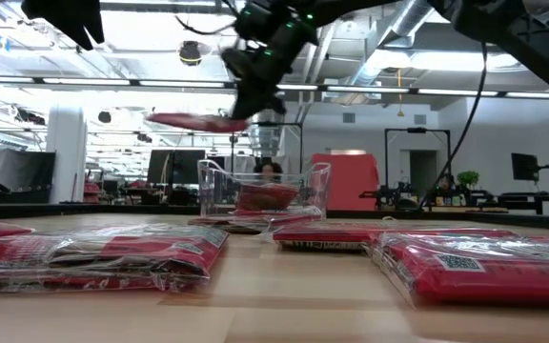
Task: Sort popcorn bags into baskets
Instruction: Put the red popcorn pack into the transparent bin
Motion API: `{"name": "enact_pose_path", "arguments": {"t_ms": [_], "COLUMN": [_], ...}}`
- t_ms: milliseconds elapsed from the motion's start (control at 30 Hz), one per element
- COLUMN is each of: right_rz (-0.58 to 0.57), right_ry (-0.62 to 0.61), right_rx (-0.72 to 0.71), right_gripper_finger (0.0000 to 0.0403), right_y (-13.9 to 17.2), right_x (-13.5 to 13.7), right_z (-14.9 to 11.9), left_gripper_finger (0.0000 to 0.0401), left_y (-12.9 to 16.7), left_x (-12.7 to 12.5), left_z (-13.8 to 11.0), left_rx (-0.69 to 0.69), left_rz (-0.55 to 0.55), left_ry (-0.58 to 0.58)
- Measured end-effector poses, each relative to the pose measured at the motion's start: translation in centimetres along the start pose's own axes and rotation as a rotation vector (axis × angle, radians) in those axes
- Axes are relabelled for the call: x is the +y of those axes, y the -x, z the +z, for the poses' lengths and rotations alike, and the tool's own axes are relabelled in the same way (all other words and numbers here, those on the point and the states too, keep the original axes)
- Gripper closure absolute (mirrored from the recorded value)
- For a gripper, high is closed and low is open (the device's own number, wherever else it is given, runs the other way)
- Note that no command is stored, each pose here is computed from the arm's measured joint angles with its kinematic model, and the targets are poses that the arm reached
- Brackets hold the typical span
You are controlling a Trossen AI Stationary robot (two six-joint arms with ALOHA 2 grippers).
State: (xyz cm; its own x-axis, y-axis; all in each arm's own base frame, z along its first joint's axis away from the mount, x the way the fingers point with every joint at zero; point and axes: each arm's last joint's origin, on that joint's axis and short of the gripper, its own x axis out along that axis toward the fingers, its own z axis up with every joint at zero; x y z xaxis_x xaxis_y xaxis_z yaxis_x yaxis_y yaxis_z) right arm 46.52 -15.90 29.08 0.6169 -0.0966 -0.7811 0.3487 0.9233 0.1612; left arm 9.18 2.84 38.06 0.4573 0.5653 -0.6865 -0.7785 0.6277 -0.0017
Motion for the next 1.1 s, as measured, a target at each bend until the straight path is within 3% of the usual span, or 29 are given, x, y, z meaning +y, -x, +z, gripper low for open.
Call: {"name": "enact_pose_path", "arguments": {"t_ms": [200, 433, 667, 1100], "right_rz": [-0.164, -0.196, -0.152, -0.076], "right_ry": [0.177, 0.365, 0.507, 0.558], "right_rx": [0.122, 0.260, 0.253, 0.325], "right_gripper_finger": [0.0399, 0.0398, 0.0398, 0.0371], "right_y": [2.1, 2.4, 2.6, -0.6], "right_x": [-6.5, -11.2, -11.5, -11.5], "right_z": [-0.7, -1.9, -1.8, -4.3], "left_gripper_finger": [0.0212, 0.0212, 0.0212, 0.0212], "left_y": [0.0, 0.0, 0.0, 0.0], "left_x": [0.0, 0.0, 0.1, 0.1], "left_z": [0.0, 0.0, 0.1, 0.1], "left_rx": [0.000, -0.002, -0.020, -0.026], "left_rz": [0.000, 0.004, 0.034, 0.043], "left_ry": [0.009, 0.033, 0.062, 0.070]}}
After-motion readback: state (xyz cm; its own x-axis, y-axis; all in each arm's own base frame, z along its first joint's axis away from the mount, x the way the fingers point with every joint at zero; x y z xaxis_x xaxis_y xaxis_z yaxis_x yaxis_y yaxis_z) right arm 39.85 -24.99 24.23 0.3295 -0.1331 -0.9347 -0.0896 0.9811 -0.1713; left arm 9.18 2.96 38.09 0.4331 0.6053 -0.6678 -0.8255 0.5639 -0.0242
